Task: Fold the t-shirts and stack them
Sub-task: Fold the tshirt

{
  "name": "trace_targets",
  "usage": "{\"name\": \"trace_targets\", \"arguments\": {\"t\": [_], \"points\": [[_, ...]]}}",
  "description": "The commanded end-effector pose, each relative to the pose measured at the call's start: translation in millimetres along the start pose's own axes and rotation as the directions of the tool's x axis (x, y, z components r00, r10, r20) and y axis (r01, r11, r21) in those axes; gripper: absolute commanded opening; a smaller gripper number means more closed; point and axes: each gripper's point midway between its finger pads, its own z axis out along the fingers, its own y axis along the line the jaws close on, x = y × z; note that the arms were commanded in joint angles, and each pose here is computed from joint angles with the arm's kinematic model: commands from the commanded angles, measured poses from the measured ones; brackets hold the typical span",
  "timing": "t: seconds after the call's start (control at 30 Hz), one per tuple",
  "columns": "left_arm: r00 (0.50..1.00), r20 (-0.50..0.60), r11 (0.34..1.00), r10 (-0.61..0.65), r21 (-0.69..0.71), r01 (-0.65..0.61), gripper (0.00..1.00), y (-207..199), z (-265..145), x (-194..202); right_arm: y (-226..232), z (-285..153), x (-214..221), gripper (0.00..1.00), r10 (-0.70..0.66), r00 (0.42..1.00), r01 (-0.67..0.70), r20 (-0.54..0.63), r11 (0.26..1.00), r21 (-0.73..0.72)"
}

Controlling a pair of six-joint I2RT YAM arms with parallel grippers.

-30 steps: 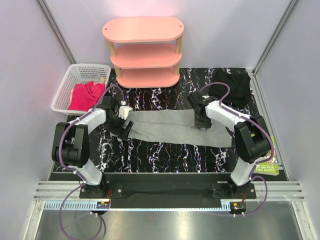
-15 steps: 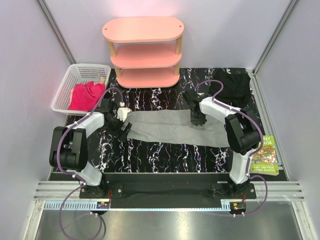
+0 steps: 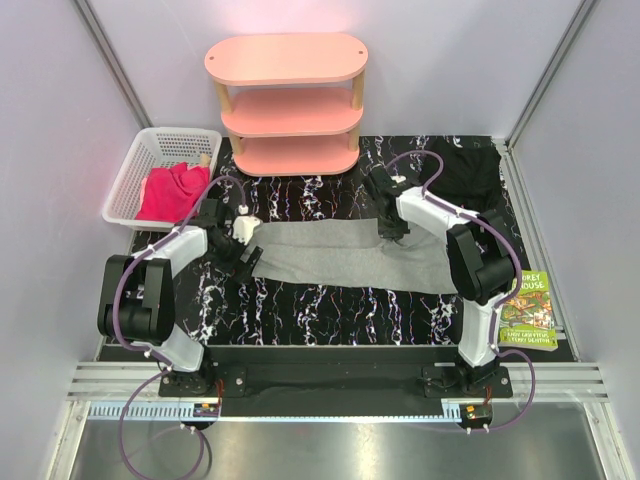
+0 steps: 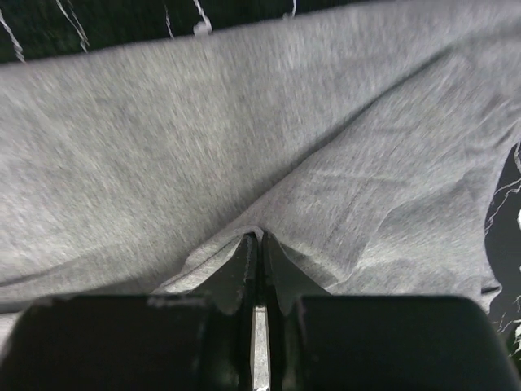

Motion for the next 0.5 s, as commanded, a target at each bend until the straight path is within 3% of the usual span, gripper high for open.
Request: {"name": "trace_targets", "arguments": {"t": [0.0,0.07,0.2,0.23,0.3,0.33,0.47], "points": [[0.996,-0.092,1.000,-0.022,-0.023,0.020,0.99,3.2,3.4,30.7,-7.0,-7.5,-47.9,0.08,0.029,0.994,-0.032,0.109,0.999,0.021],[0.995,-0.093,0.999,-0.021,-0.029,0.018,0.99,3.8,2.7,31.6,-3.5,-3.5,-58.0,0.11,0.038,0.993,-0.039,0.113,0.999,0.007],[0.995,-0.095,0.999,-0.016,-0.034,0.013,0.99,4.3,1.5,32.8,10.4,11.4,-64.3,0.37,0.026,0.996,-0.023,0.084,0.999,-0.036],[0.995,-0.099,0.999,-0.015,-0.030,0.012,0.99,3.2,0.9,34.1,15.0,18.7,-61.1,0.62,0.016,0.998,-0.013,0.067,0.999,-0.041],[0.995,-0.101,0.999,-0.011,-0.032,0.008,0.99,3.7,-0.3,34.2,20.7,20.6,-61.5,0.92,0.010,0.999,-0.007,0.051,0.998,-0.061],[0.995,-0.101,0.999,-0.007,-0.035,0.004,0.99,4.3,-1.3,34.0,21.1,24.4,-59.7,0.99,0.005,0.999,-0.003,0.037,0.998,-0.057],[0.995,-0.102,0.999,-0.001,-0.041,-0.003,0.99,5.5,-3.7,33.2,6.6,11.9,-65.9,1.00,0.028,0.998,-0.027,0.062,0.999,-0.023]]}}
